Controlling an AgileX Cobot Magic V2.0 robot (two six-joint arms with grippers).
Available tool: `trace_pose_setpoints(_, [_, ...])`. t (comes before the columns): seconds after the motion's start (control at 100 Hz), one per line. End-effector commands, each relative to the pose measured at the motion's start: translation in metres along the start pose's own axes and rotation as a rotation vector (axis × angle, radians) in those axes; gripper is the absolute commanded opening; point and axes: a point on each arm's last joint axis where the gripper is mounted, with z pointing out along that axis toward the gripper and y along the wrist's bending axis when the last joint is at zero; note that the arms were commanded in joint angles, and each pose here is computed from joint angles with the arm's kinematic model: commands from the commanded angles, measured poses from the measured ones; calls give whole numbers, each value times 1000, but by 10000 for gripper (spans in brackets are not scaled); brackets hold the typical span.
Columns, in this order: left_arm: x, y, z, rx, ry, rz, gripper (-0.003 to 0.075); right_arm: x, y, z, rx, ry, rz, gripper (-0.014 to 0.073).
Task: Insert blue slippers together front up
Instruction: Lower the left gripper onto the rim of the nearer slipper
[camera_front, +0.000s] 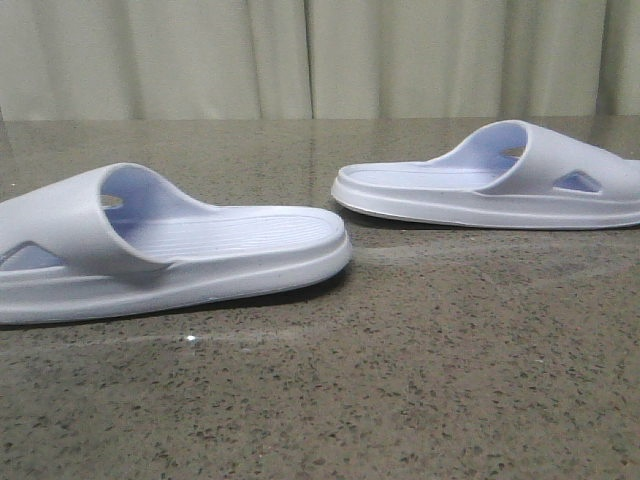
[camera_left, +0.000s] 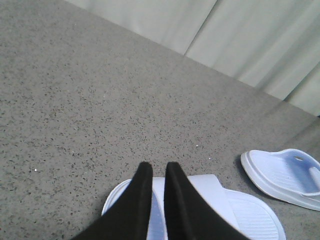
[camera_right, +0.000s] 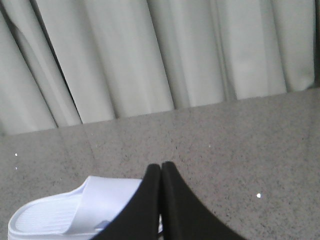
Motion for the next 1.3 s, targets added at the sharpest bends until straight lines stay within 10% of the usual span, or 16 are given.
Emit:
trace_pose_setpoints(0.0, [-15, -5, 6, 4, -31, -35, 16, -17, 2, 10, 7, 5, 1, -106])
trace_pose_setpoints(0.26, [-14, -4, 11, -3, -9, -51, 48, -12, 0, 27, 16, 87, 15, -41])
trace_pose_setpoints(0.56, [-17, -4, 11, 6, -34, -84, 439, -18, 1, 29, 13, 17, 22, 399])
trace_pose_setpoints(1.29, [-11, 14, 55, -106, 78, -306, 466, -21, 1, 29, 12, -11, 22, 404])
